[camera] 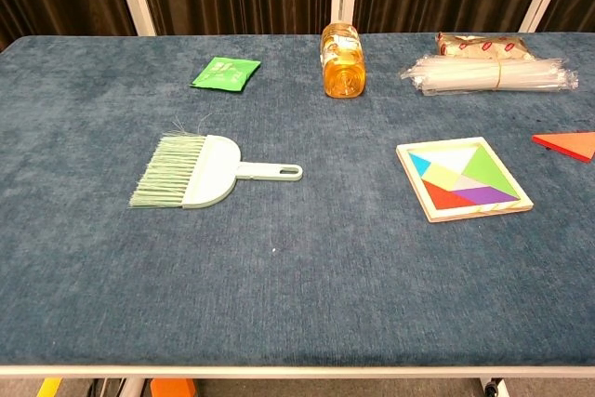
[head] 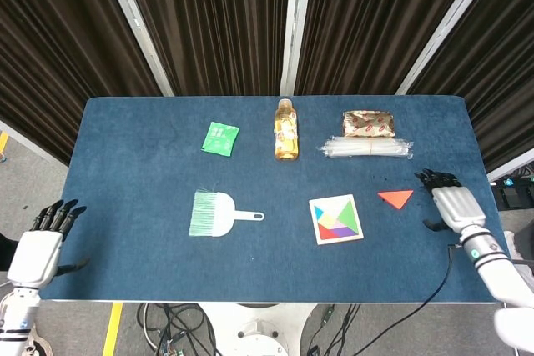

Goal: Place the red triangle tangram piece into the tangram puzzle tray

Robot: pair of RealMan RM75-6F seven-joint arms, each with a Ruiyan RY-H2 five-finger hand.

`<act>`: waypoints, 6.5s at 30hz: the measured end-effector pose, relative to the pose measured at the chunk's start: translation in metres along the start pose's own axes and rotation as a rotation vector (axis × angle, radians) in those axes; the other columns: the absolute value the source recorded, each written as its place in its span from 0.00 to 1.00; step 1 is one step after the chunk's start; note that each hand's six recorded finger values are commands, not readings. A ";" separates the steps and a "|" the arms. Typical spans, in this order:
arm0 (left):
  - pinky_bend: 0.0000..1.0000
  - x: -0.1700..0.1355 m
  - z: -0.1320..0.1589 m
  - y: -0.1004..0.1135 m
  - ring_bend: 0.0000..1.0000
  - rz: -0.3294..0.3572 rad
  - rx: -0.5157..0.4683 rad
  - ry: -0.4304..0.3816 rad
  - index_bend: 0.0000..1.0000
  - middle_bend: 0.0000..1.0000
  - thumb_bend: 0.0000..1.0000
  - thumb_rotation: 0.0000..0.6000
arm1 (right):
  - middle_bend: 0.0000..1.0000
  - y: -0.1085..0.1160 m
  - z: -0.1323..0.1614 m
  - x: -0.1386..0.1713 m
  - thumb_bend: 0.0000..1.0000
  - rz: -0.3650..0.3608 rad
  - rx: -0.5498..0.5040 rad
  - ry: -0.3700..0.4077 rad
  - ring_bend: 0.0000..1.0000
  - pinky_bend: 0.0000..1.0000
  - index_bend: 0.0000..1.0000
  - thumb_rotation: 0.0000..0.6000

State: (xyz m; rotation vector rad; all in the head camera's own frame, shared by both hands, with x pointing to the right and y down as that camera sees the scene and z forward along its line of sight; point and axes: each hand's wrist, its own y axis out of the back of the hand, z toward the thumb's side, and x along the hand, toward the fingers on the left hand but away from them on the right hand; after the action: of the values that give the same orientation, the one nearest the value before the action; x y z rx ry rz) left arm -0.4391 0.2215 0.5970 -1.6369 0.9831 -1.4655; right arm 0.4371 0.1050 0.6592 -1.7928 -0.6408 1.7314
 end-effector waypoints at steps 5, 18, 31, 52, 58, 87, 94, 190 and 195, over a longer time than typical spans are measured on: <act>0.12 0.000 -0.003 -0.001 0.02 -0.002 -0.006 0.002 0.16 0.09 0.00 1.00 | 0.00 -0.009 0.011 -0.019 0.15 0.036 0.004 0.016 0.00 0.00 0.00 1.00; 0.12 0.004 -0.001 -0.004 0.02 -0.010 -0.007 -0.002 0.16 0.09 0.00 1.00 | 0.00 -0.027 0.025 -0.038 0.15 0.048 0.012 0.028 0.00 0.00 0.00 1.00; 0.12 0.004 -0.003 -0.009 0.02 -0.024 -0.012 0.004 0.16 0.09 0.00 1.00 | 0.00 -0.025 0.029 -0.050 0.15 0.046 0.014 0.024 0.00 0.00 0.19 1.00; 0.12 0.004 -0.003 -0.009 0.02 -0.022 -0.012 0.002 0.16 0.09 0.00 1.00 | 0.00 -0.028 0.029 -0.051 0.18 0.054 0.019 0.017 0.00 0.00 0.29 1.00; 0.12 0.003 -0.004 -0.009 0.02 -0.023 -0.011 0.005 0.16 0.09 0.00 1.00 | 0.00 -0.028 0.026 -0.050 0.18 0.053 0.020 0.009 0.00 0.00 0.29 1.00; 0.12 0.002 -0.008 -0.004 0.02 -0.011 -0.011 0.018 0.16 0.09 0.00 1.00 | 0.00 -0.030 0.027 -0.052 0.22 0.063 0.028 -0.005 0.00 0.00 0.36 1.00; 0.12 0.002 -0.008 -0.004 0.02 -0.011 -0.012 0.018 0.16 0.09 0.00 1.00 | 0.00 -0.027 0.028 -0.052 0.22 0.051 0.022 -0.001 0.00 0.00 0.42 1.00; 0.12 -0.005 -0.041 -0.004 0.02 -0.006 -0.101 0.053 0.16 0.09 0.00 1.00 | 0.00 -0.030 0.191 -0.038 0.23 0.051 0.006 0.070 0.00 0.00 0.52 1.00; 0.12 -0.005 -0.042 -0.003 0.02 -0.004 -0.101 0.052 0.16 0.09 0.00 1.00 | 0.00 -0.032 0.192 -0.038 0.23 0.055 0.007 0.074 0.00 0.00 0.52 1.00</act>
State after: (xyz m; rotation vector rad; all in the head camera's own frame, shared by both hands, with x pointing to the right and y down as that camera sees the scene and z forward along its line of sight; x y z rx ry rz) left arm -0.4807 0.2267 0.6013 -1.6801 1.0999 -1.4893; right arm 0.2444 0.1149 0.7069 -1.8762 -0.5597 1.6919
